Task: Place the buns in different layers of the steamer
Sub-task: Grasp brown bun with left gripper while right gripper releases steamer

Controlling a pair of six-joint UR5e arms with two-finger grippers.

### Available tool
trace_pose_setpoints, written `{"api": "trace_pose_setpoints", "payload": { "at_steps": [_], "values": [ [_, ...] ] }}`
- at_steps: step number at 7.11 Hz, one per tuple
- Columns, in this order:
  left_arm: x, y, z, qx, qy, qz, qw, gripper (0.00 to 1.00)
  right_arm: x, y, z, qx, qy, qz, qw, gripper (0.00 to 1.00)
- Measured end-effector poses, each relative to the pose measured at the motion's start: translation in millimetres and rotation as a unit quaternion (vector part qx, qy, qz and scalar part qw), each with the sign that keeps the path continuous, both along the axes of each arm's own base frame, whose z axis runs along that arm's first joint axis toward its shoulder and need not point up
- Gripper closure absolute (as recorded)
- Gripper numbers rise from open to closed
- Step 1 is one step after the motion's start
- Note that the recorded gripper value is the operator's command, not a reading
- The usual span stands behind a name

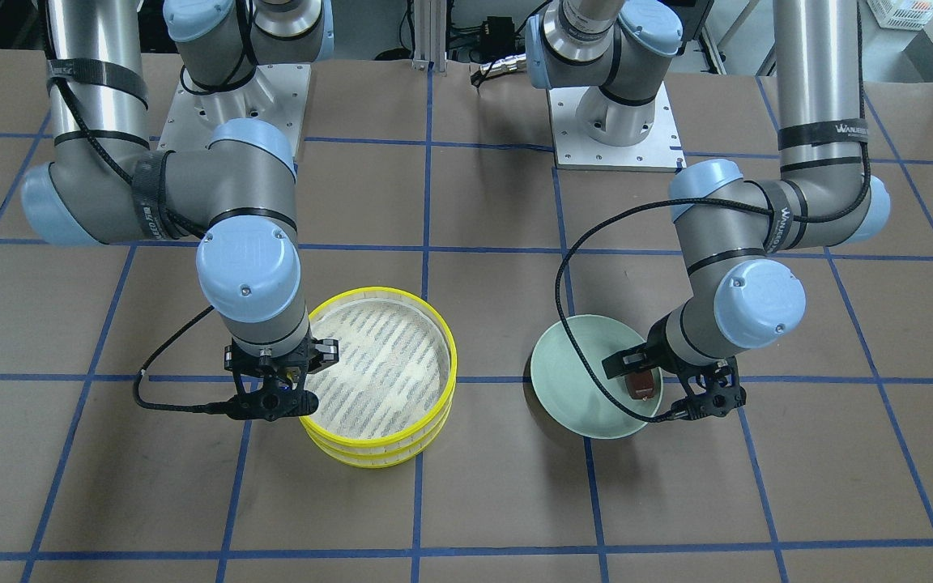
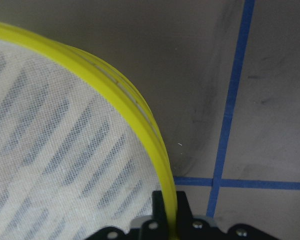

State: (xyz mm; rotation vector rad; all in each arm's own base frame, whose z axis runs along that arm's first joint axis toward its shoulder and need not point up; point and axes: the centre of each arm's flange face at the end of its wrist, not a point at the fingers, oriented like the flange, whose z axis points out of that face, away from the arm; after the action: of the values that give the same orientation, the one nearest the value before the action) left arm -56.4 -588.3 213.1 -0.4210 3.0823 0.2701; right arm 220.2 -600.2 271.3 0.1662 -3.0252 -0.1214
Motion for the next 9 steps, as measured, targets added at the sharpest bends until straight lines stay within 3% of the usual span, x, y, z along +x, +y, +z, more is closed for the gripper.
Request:
{"api": "trace_pose_setpoints", "payload": {
  "at_steps": [1,2,3,4,7,9],
  "values": [
    [0,-5,-5,-0.012,0.000,-0.005,0.9999,0.00,1,1,-1,0.001,0.000,-0.002,1.0000,1.00],
    [-1,-6,-8,-0.014,0.001,-0.010,0.9998,0.04,3,2,-2,0.002,-0.006,-0.006,1.0000,0.83],
    [-8,-4,-11,-0.010,0.002,-0.017,0.9998,0.02,8,3,-2,0.004,-0.019,-0.014,0.9997,0.58],
    [-22,-1,-15,-0.005,0.001,-0.032,0.9995,0.00,11,4,-2,0.005,-0.028,-0.021,0.9994,0.01],
    [-33,-3,-6,-0.007,-0.019,-0.142,0.9897,0.00,13,4,0,0.004,-0.034,-0.024,0.9991,0.00],
    [-29,-4,-5,-0.001,-0.034,-0.180,0.9832,0.00,11,6,31,-0.015,-0.038,-0.022,0.9989,0.00]
  ]
}}
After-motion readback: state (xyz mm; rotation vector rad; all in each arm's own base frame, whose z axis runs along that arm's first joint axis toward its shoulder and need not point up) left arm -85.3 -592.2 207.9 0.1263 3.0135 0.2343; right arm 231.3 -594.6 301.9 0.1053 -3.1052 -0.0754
